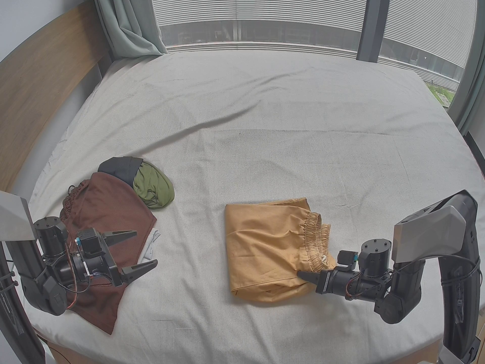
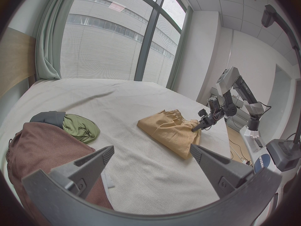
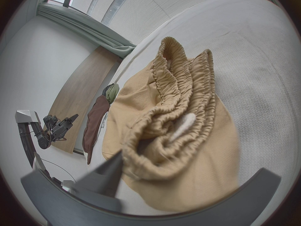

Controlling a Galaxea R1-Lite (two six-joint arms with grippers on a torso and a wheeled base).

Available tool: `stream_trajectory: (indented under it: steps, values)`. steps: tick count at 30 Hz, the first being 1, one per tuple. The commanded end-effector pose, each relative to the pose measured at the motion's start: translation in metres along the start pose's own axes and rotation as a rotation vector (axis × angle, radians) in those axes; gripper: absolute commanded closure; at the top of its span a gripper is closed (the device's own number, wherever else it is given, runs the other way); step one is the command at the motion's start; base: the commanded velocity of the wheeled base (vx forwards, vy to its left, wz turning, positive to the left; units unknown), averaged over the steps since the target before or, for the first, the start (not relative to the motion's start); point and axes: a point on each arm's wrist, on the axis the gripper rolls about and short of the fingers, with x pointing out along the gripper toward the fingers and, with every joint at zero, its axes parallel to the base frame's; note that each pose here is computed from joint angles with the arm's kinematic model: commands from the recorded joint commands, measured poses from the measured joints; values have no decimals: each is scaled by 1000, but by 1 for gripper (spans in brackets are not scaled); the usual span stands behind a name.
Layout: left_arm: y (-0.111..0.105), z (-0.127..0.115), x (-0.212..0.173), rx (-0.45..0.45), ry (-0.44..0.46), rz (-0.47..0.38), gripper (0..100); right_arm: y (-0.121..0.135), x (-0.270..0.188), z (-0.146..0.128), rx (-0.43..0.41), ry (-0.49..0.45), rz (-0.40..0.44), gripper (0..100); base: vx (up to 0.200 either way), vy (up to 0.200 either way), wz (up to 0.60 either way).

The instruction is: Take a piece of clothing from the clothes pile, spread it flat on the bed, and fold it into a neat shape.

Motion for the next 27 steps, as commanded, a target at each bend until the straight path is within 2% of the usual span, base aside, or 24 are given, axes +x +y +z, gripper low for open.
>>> stream_trajectory:
  steps: [1,13,20,27]
  values:
    - [0,0,0,0,0,-2,0,0,0,-1,1,3,-1,100,0,0,0]
    - [0,1,0,2,-2,-2,0,3,-2,1,-3,-3,6,100,0,0,0]
    - [-2,1,-1,-1,-1,-3,0,23,-16,22,-38,-70,51,100,0,0,0]
    - [-2,1,-1,-1,-1,-3,0,47,-29,29,-69,-95,103,100,0,0,0]
